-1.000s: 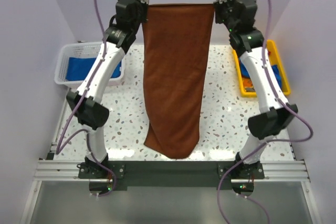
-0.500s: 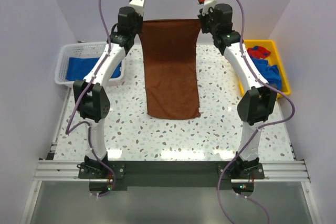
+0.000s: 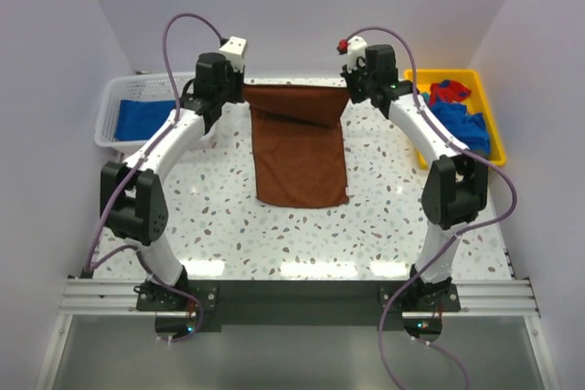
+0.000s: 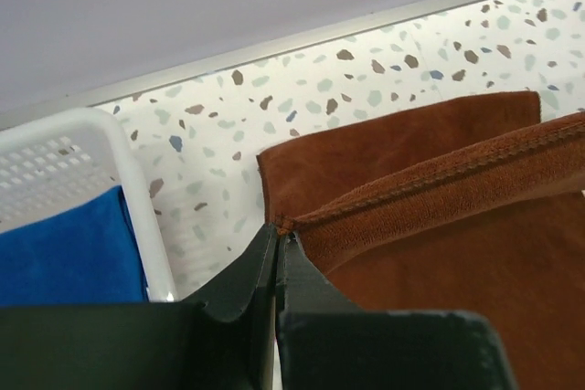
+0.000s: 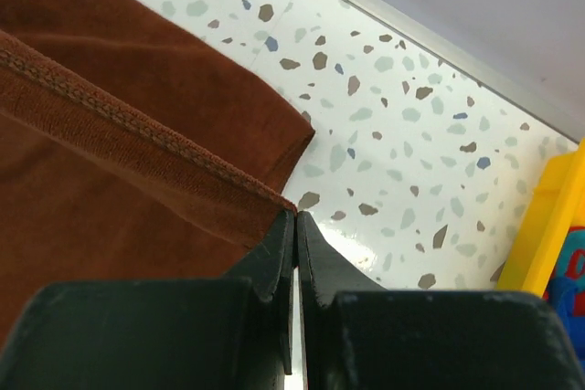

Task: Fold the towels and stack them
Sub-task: Fold the towel

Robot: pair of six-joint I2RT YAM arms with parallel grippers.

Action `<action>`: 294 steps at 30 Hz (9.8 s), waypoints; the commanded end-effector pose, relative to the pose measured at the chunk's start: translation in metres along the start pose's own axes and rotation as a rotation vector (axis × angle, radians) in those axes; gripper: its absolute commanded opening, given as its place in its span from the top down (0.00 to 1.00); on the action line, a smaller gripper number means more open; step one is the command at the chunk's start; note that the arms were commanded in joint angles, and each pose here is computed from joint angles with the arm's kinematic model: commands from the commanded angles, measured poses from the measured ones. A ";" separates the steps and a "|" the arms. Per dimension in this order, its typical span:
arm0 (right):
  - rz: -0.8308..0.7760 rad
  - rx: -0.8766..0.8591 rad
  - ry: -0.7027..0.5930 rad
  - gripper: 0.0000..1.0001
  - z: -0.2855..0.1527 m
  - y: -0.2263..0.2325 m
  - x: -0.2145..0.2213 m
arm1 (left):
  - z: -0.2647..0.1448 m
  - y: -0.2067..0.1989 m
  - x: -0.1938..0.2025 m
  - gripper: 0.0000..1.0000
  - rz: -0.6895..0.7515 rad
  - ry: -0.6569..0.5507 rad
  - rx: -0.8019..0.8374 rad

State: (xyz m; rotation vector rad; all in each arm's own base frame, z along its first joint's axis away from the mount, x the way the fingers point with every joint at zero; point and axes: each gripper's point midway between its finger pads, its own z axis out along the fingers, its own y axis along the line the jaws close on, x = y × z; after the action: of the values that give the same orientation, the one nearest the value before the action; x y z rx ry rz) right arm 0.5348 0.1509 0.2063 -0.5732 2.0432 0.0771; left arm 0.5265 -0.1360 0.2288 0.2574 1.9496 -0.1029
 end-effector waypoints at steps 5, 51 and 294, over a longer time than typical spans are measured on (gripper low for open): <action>0.048 0.098 0.078 1.00 -0.062 -0.024 0.018 | -0.052 0.029 0.025 1.00 -0.093 0.058 -0.071; 0.435 0.104 0.471 1.00 -0.084 0.054 0.196 | -0.130 -0.074 0.255 1.00 -0.266 0.603 0.088; 0.880 0.178 0.060 1.00 -0.044 0.020 0.032 | -0.051 -0.045 0.050 1.00 -0.430 0.243 -0.126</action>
State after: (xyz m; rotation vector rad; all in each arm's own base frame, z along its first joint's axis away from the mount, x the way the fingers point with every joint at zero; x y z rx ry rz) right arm 0.4381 0.1411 0.1748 0.4977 2.2691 0.3726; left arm 0.4140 -0.1627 0.1653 -0.3237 2.2930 -0.2198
